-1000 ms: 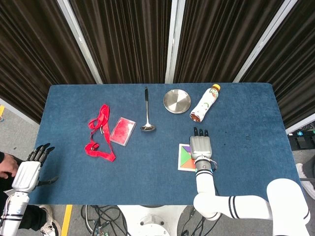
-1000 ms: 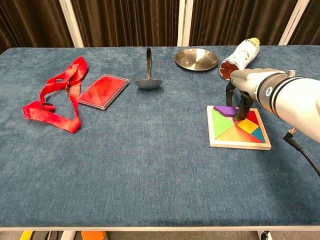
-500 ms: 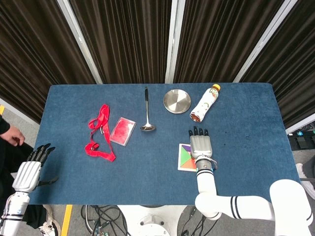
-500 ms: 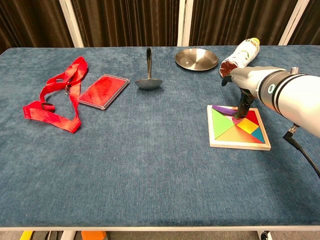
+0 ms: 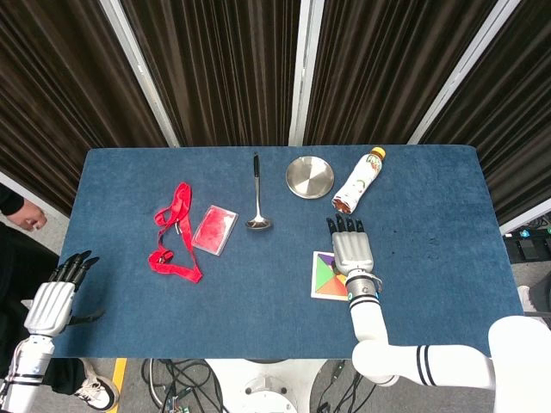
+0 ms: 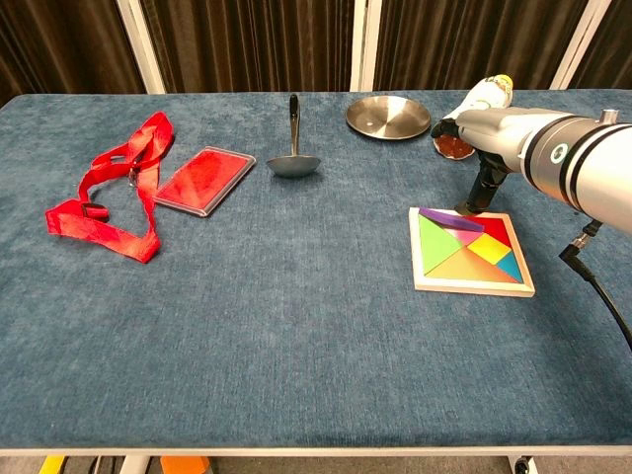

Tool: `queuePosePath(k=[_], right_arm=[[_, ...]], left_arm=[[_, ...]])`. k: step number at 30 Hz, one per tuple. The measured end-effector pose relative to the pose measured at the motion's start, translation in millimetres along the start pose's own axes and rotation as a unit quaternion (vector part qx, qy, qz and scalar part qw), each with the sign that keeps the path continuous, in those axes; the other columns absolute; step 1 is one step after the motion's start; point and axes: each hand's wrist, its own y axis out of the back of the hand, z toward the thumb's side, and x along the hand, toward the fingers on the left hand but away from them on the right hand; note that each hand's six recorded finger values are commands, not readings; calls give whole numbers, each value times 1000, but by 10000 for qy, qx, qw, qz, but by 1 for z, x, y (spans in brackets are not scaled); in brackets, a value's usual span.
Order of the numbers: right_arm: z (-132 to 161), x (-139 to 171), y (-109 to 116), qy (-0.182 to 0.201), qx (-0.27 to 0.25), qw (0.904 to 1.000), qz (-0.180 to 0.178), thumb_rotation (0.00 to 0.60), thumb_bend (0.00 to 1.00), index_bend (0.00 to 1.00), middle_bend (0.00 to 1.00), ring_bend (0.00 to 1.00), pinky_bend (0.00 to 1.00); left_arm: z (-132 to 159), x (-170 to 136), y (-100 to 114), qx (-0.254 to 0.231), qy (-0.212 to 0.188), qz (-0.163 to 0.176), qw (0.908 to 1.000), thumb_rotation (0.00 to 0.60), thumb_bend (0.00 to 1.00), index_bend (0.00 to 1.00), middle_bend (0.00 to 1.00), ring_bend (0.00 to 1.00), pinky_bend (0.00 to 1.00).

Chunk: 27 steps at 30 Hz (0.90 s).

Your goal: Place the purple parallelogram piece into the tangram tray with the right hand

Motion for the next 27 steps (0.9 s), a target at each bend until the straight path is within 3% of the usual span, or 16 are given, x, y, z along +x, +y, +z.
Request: queuePosePath(k=[27], right_arm=[[-8,-6,-17,51,-21,9998,177,600,224,0,0,0,0]], left_arm=[[0,0,1,64,26,-21,10000,600,61,124,44,0,154]])
